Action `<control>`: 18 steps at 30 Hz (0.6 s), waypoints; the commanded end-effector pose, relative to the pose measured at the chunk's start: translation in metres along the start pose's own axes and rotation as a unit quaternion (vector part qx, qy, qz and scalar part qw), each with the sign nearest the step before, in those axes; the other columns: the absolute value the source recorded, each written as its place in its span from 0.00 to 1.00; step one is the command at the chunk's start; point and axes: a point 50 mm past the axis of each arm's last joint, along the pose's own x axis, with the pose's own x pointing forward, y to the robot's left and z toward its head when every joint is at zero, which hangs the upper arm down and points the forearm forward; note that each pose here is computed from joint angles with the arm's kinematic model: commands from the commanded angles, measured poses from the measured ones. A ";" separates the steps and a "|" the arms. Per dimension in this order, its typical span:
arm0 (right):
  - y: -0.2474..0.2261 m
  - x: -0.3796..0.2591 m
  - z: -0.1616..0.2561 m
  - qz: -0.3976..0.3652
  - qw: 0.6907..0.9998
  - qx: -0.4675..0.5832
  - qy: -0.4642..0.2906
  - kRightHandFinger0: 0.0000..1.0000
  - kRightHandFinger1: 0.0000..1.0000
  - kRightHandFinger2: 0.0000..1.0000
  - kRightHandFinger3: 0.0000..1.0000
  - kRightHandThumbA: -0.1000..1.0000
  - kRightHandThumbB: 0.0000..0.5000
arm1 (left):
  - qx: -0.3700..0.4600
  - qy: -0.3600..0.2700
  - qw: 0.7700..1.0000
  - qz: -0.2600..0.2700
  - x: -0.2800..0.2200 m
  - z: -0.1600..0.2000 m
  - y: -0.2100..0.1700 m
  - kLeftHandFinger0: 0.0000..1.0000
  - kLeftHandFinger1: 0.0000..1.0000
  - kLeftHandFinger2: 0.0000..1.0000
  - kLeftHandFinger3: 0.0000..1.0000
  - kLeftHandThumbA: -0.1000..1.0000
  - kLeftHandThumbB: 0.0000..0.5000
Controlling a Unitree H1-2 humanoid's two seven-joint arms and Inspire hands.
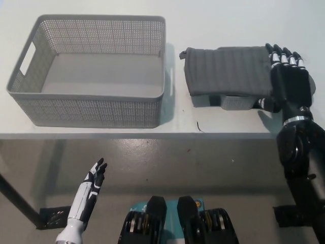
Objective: Usethe right hand to pick up a oven gloves on top of a leveled container and place it into another larger container on the left side
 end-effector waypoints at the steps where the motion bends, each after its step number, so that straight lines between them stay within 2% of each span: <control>1: -0.025 0.023 0.019 -0.056 0.998 0.006 -0.024 1.00 1.00 1.00 1.00 1.00 0.67 | 0.014 -0.035 0.999 -0.002 0.006 0.009 0.003 1.00 1.00 1.00 1.00 1.00 1.00; 7: -0.012 0.034 0.016 -0.048 0.998 -0.011 -0.027 1.00 1.00 1.00 1.00 1.00 0.66 | 0.013 -0.035 0.999 0.001 0.008 0.009 0.003 1.00 1.00 1.00 1.00 1.00 1.00; 18: 0.006 0.033 -0.001 -0.014 1.000 -0.020 -0.011 1.00 1.00 1.00 1.00 1.00 0.73 | 0.015 -0.037 0.999 0.000 0.009 0.010 0.003 1.00 1.00 1.00 1.00 1.00 1.00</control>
